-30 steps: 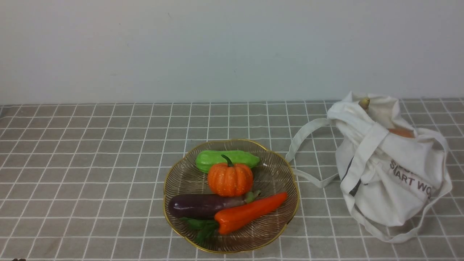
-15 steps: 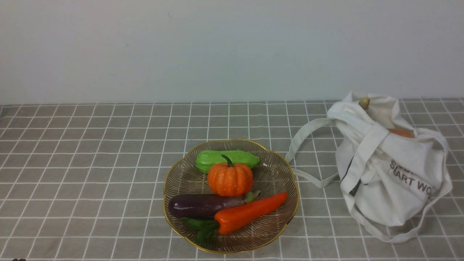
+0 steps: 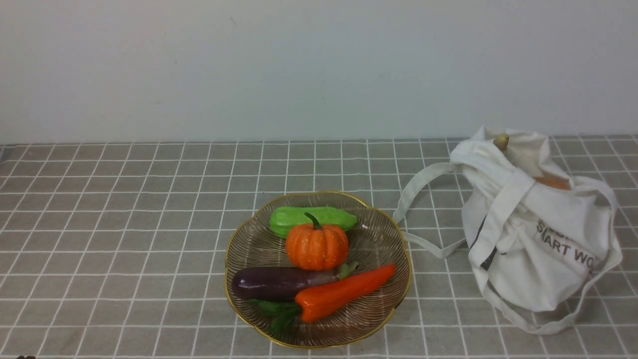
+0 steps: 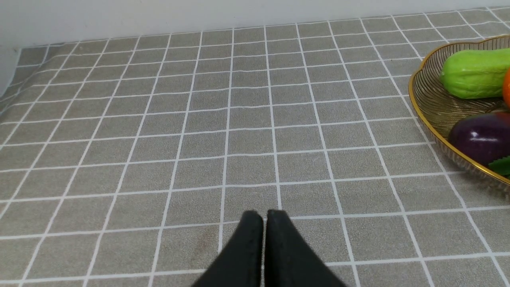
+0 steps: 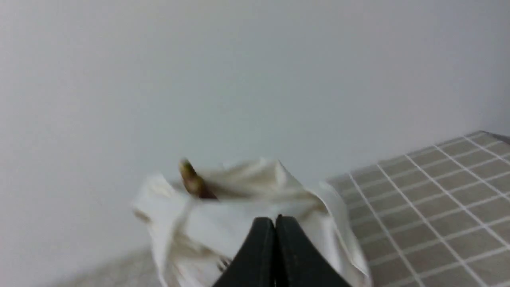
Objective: Take vegetables from bag on grey coffee tablecloth place on plate.
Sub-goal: 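Reach into the white cloth bag and grasp a vegetable inside with the right gripper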
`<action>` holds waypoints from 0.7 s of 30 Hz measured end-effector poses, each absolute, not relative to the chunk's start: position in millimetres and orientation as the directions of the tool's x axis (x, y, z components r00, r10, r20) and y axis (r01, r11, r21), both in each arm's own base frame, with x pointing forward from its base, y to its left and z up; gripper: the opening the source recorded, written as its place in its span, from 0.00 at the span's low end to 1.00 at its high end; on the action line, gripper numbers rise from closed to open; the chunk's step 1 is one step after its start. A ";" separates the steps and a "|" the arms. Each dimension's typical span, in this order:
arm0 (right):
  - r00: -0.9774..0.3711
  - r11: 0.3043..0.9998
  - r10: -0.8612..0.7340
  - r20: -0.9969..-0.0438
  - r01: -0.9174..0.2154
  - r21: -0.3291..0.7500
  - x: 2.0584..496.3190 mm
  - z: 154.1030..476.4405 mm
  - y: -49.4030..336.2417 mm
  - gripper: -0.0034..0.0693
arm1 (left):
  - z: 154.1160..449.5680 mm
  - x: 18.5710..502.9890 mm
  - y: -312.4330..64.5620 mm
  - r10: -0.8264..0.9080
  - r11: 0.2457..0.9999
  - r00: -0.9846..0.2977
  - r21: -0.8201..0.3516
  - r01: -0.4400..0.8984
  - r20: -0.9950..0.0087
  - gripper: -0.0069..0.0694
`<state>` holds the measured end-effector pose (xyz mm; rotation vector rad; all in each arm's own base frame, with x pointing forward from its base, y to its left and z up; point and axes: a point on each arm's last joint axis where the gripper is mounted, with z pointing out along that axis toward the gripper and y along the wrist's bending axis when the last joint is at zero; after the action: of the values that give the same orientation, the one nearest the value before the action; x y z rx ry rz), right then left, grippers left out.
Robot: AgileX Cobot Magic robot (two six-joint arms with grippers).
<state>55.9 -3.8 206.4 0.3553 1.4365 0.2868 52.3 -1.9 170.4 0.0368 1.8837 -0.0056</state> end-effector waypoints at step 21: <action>0.354 0.911 0.412 -0.839 -0.166 0.377 44.8 345.8 0.4 0.03 | 170.4 52.3 -1.9 0.023 0.999 -0.308 0.015 0.028 -0.951 0.08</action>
<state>44.8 0.4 345.8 0.2427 1.1513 0.3785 52.3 -1.9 170.4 0.0368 1.8837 -0.0056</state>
